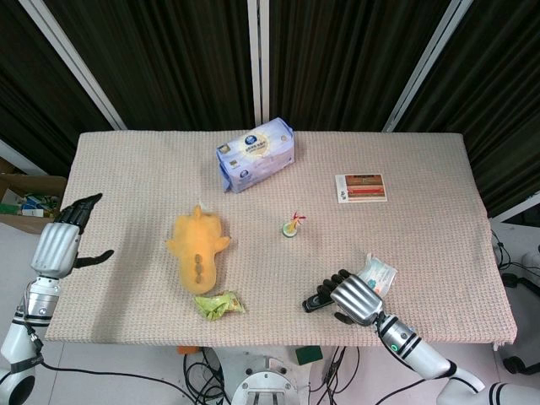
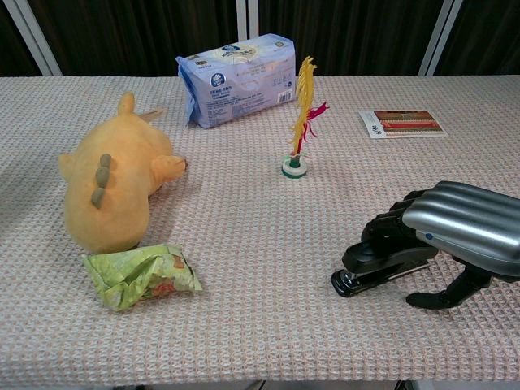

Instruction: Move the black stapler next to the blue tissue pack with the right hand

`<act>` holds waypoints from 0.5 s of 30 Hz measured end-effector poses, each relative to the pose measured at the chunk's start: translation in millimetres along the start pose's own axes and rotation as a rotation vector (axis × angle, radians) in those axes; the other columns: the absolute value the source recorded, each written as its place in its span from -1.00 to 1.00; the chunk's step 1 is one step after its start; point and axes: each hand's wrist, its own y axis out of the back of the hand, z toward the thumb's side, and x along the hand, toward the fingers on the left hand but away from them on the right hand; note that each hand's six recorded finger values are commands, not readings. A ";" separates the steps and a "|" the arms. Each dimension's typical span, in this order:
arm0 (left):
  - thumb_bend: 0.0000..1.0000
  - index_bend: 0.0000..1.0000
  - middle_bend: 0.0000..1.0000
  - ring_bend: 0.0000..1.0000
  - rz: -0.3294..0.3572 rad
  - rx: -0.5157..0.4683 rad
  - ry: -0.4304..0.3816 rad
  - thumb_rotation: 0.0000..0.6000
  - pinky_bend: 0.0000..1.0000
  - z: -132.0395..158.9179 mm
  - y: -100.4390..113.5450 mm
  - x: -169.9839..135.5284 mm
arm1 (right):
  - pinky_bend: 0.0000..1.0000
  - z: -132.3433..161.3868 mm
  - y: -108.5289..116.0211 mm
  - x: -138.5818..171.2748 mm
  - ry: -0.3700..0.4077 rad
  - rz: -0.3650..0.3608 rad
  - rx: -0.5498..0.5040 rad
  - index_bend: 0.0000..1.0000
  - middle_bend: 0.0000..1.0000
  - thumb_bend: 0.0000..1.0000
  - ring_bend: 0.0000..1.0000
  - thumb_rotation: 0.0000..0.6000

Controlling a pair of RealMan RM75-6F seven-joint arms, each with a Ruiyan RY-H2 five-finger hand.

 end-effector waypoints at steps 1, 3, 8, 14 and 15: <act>-0.82 -0.92 -0.76 -0.74 -0.002 -0.001 0.001 1.00 -0.58 -0.6 -0.5 0.0 | -0.16 0.1 0.2 -1.0 -0.002 -0.005 0.008 0.14 -0.04 -0.38 -0.16 1.00; -0.82 -0.92 -0.76 -0.74 -0.006 0.002 0.004 1.00 -0.58 -1.8 -1.6 -0.4 | -0.12 0.8 0.8 -3.6 -0.008 -0.018 0.026 0.28 0.05 -0.33 -0.07 1.00; -0.82 -0.92 -0.76 -0.74 -0.009 0.010 0.008 1.00 -0.58 -3.8 -2.1 -1.4 | 0.04 2.0 3.0 -8.9 -0.023 -0.056 0.057 0.48 0.20 -0.18 0.08 1.00; -0.82 -0.92 -0.76 -0.74 -0.006 0.007 0.011 1.00 -0.58 -5.7 0.5 -2.5 | 0.16 1.0 8.4 -12.1 -0.033 -0.087 0.055 0.60 0.29 -0.05 0.17 1.00; -0.82 -0.92 -0.76 -0.74 -0.004 0.006 0.011 1.00 -0.58 -5.9 1.2 -2.9 | 0.16 0.5 10.7 -11.9 -0.033 -0.093 0.051 0.60 0.29 -0.05 0.17 1.00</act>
